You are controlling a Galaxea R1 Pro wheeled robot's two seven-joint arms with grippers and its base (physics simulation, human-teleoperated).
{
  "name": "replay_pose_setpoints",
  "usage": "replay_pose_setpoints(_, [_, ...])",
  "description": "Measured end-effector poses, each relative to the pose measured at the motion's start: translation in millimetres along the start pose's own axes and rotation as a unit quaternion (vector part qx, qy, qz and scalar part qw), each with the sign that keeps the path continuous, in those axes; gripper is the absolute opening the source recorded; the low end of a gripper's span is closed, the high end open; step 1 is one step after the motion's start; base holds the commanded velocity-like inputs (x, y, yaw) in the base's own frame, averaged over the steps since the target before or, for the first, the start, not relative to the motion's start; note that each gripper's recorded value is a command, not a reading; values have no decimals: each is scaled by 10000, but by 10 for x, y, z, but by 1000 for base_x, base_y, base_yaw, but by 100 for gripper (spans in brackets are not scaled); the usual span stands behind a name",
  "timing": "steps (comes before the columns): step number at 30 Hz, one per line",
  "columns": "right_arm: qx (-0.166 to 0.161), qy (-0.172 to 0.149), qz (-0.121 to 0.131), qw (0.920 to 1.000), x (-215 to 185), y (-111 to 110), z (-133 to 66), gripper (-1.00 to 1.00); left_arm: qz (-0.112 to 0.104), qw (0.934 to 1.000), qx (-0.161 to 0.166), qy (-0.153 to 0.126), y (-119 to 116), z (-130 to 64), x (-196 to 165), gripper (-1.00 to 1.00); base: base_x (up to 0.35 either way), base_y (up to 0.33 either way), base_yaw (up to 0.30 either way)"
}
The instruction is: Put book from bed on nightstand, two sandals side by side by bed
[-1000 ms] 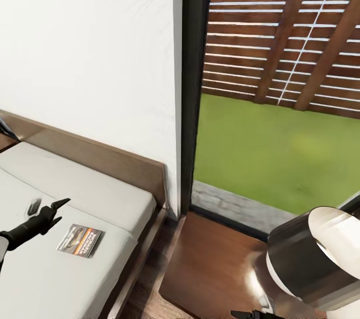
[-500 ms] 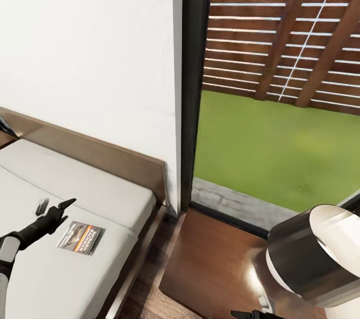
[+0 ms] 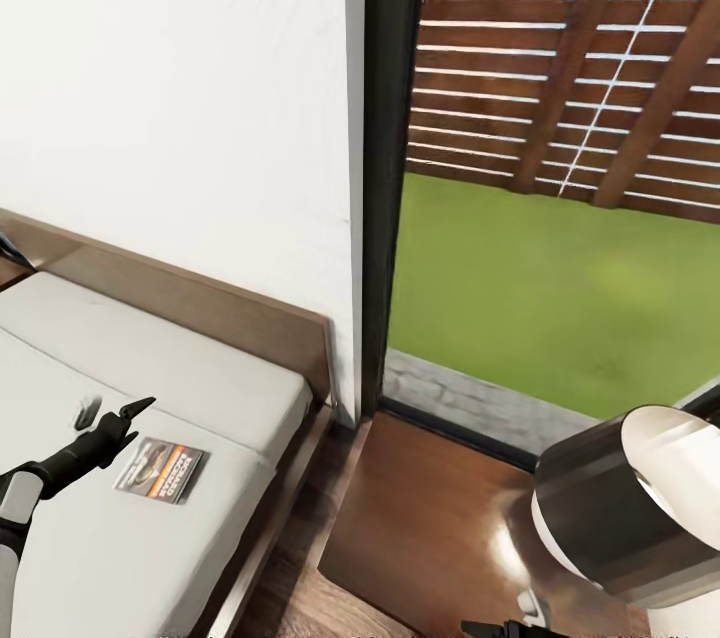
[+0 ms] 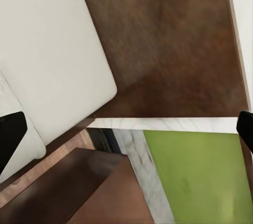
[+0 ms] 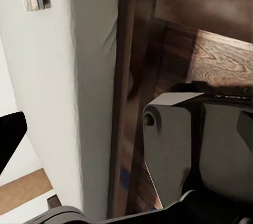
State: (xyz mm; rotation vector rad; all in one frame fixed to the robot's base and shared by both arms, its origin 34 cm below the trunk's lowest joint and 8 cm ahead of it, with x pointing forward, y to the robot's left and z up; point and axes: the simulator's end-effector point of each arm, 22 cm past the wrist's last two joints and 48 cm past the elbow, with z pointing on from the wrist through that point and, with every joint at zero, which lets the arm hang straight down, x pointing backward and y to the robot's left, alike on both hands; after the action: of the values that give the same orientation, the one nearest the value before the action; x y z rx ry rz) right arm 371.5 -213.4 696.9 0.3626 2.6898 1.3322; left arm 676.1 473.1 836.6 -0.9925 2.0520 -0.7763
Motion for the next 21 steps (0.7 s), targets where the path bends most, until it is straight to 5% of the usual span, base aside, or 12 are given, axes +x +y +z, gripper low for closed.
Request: replay_pose_setpoints(21, [38, 85, 112, 9999, 87, -74, 27, 100, -45, 9999, -117, 86, 147, 51, 87, 100, 0, 0, 0])
